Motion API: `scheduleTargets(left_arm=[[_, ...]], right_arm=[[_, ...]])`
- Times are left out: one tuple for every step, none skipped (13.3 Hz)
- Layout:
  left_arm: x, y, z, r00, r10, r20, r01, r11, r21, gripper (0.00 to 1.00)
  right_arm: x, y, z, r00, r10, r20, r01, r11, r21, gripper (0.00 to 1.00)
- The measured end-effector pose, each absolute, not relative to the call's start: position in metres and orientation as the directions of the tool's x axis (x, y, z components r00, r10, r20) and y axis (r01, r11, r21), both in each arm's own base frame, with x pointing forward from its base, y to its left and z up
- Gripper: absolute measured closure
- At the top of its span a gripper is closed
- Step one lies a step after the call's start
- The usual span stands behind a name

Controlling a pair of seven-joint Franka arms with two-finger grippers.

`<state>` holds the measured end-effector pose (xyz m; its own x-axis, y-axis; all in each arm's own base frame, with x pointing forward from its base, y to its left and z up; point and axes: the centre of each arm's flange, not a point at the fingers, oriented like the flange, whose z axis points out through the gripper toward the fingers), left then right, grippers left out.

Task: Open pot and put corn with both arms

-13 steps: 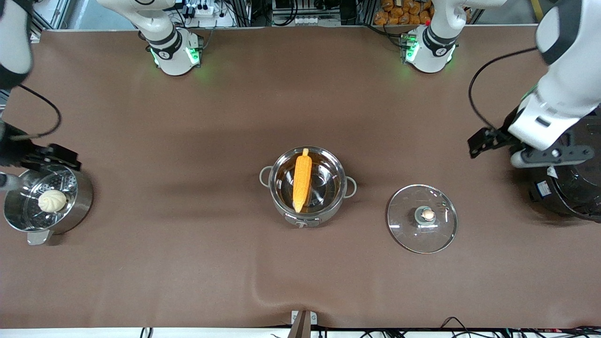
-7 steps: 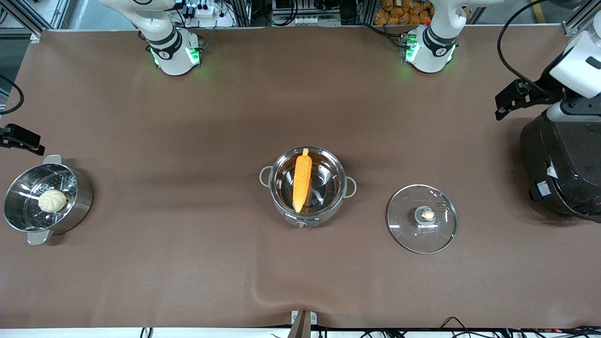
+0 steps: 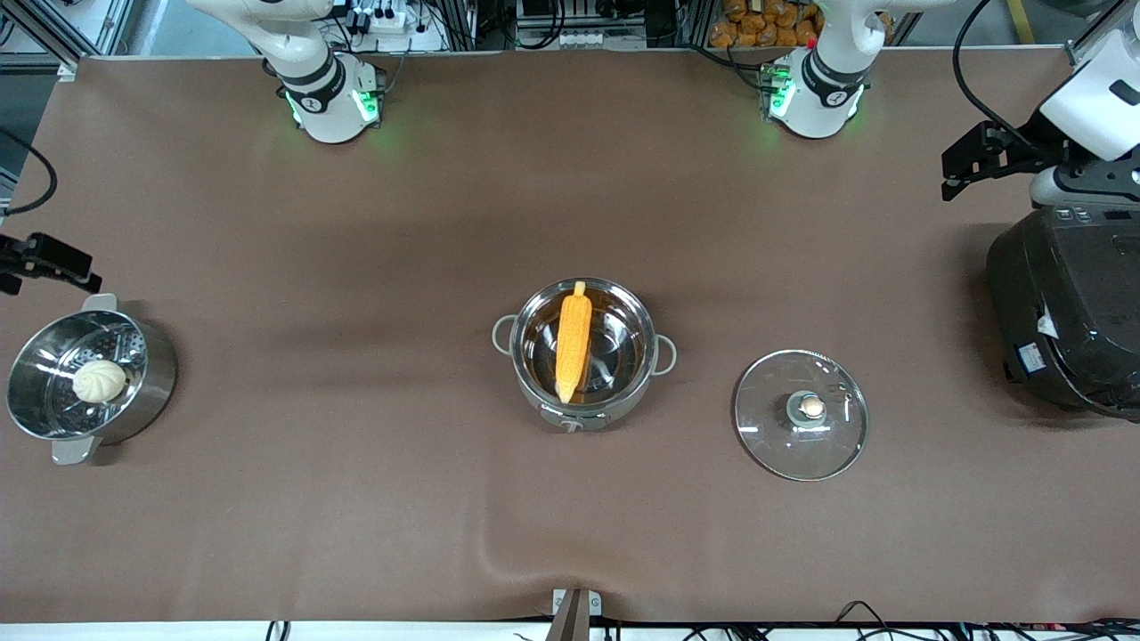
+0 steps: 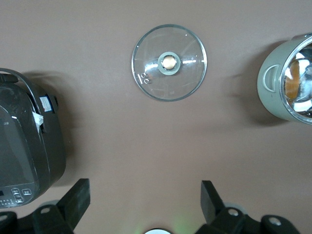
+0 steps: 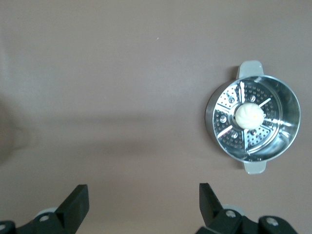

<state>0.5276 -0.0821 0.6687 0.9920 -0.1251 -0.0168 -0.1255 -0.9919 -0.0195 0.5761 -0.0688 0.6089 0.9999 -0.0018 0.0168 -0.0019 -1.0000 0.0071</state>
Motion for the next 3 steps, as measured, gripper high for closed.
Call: scheduleTargets(left_arm=[[0.528,-0.082,0.669,0.992,-0.125,-0.017,-0.126,-0.992,-0.020,0.00],[0.528,-0.083,0.669,0.992,-0.126,-0.017,-0.126,-0.992,-0.020,0.00],[0.527,-0.083,0.669,0.992,-0.126,-0.017,-0.127,-0.992,-0.020,0.00]], right_arm=[[0.565,-0.066,0.616,1.000,-0.025,0.020,-0.025,-1.000,0.005,0.00],[0.557,-0.064,0.622,0.999,-0.035,0.019,-0.036,-0.999,0.004,0.00],[0.552,-0.063,0.626,0.999,-0.035,0.021,-0.035,-0.999,0.003,0.00]])
